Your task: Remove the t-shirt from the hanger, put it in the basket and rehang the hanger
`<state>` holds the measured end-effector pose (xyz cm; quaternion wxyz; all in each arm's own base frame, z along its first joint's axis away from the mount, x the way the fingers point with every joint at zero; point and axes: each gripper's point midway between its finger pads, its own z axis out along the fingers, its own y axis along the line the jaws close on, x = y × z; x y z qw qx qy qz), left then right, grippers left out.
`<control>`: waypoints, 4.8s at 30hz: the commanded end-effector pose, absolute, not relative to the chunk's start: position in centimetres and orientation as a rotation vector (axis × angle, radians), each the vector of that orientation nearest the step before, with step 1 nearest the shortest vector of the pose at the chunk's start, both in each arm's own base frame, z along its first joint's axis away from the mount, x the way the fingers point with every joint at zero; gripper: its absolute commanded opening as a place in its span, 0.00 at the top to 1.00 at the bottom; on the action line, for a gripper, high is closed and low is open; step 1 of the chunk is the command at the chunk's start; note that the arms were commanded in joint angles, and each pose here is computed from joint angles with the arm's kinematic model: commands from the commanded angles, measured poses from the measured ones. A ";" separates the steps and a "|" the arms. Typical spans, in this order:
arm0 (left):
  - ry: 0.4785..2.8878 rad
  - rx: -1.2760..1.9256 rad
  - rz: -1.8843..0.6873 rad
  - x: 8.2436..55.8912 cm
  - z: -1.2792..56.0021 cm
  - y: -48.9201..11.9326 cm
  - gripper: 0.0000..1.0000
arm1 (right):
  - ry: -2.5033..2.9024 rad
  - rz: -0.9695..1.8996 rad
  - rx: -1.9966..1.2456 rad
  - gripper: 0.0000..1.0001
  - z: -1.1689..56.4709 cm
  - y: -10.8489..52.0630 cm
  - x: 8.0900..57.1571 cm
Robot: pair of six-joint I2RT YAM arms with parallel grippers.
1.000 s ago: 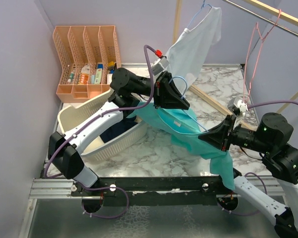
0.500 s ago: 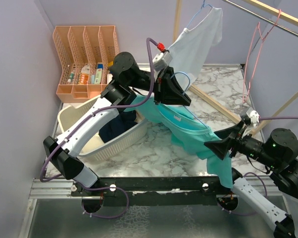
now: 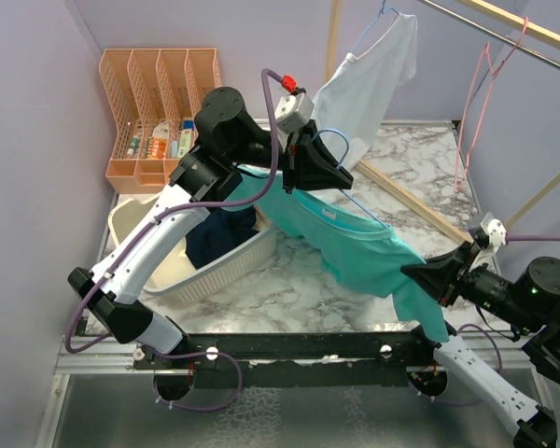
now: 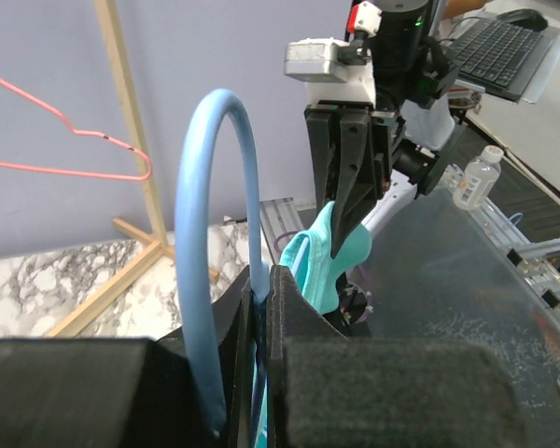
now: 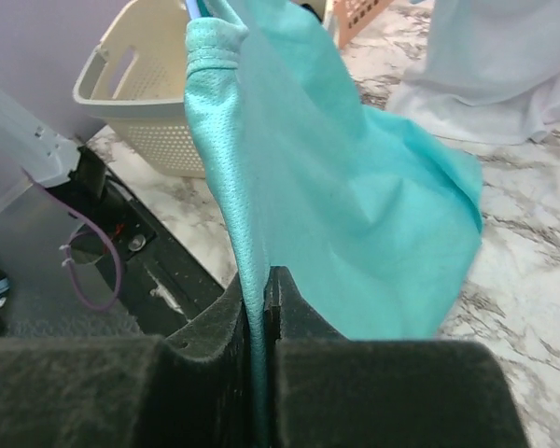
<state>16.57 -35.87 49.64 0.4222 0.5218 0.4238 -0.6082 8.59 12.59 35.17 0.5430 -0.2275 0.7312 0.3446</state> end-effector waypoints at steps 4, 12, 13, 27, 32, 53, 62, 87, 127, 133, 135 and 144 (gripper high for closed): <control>1.014 1.223 -1.334 16.7 52.7 -33.5 1.00 | 1.860 0.413 -0.091 0.99 33.7 4.8 11.9; 1.017 1.179 -1.247 17.5 53.6 -32.8 1.00 | 1.847 0.494 -0.146 0.99 33.8 6.1 11.4; 1.021 1.179 -1.250 17.6 53.5 -33.0 1.00 | 1.837 0.530 -0.188 0.98 33.9 6.9 11.2; 1.027 1.177 -1.232 17.7 53.5 -32.8 1.00 | 1.805 0.634 -0.339 0.98 34.5 9.1 10.1; 1.021 1.171 -1.221 17.2 53.7 -32.2 1.00 | 1.860 0.342 0.096 0.99 33.5 2.9 13.0; 0.957 1.066 -1.033 15.5 57.4 -28.1 1.00 | 1.828 0.150 0.595 0.99 31.7 -3.9 11.1; 0.966 1.055 -1.197 15.9 56.2 -30.2 1.00 | 1.768 0.393 0.283 0.98 34.5 1.1 12.1; 1.107 1.232 -1.575 16.2 47.6 -35.2 1.00 | 1.559 0.802 -0.557 0.49 45.1 13.6 10.6; 1.344 0.984 -1.176 22.0 44.2 -34.1 0.33 | 1.977 0.568 -0.317 0.99 37.6 8.7 10.7; 1.456 0.934 -1.043 23.1 41.2 -32.4 0.33 | 1.984 0.534 -0.215 0.99 39.3 7.7 11.2; 1.480 0.928 -1.024 23.1 40.4 -32.0 0.33 | 1.966 0.532 -0.193 0.99 40.6 7.3 11.0; 1.523 0.914 -1.013 23.0 38.2 -31.6 0.33 | 1.757 0.589 -0.123 0.99 45.6 6.3 10.3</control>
